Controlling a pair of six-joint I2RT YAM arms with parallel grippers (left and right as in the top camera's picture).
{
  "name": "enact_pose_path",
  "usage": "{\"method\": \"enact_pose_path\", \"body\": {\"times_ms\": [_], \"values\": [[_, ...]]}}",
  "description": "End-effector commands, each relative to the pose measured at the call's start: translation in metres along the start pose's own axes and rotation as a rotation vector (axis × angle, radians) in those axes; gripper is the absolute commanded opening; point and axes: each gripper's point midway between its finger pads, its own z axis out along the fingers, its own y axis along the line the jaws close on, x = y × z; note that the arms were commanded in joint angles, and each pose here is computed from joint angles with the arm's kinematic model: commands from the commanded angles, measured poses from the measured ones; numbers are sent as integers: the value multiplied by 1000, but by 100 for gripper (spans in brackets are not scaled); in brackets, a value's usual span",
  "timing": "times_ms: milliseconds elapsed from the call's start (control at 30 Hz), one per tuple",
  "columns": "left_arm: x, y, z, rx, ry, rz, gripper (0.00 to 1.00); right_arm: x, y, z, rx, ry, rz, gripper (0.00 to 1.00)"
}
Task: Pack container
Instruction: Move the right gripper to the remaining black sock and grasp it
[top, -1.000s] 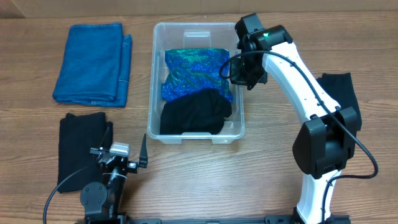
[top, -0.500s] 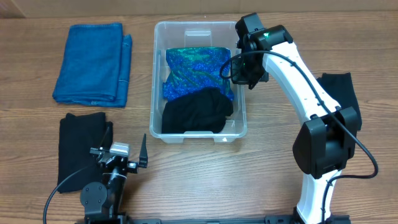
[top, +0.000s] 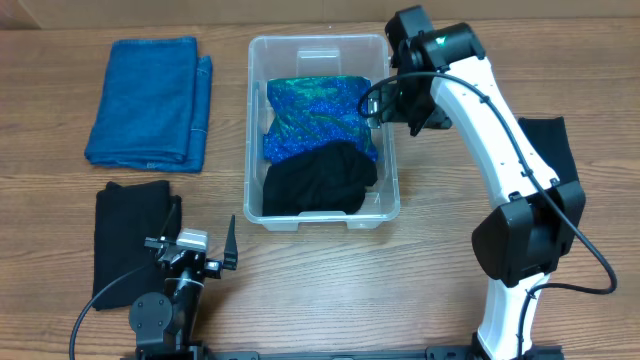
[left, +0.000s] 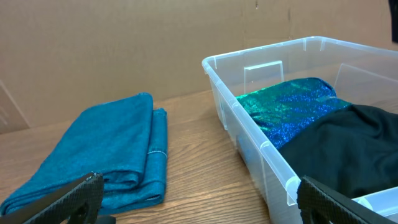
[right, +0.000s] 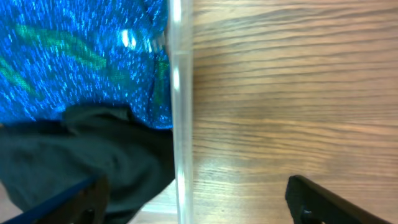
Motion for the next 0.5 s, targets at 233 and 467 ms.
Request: {"method": "enact_pose_path", "body": {"times_ms": [233, 467], "values": [[0, 2, 0, -12, -5, -9, 100, 24, -228, -107, 184, -184, 973, 100], [0, 2, 0, -12, -5, -10, 100, 77, -321, -53, 99, -12, 1338, 100]]}}
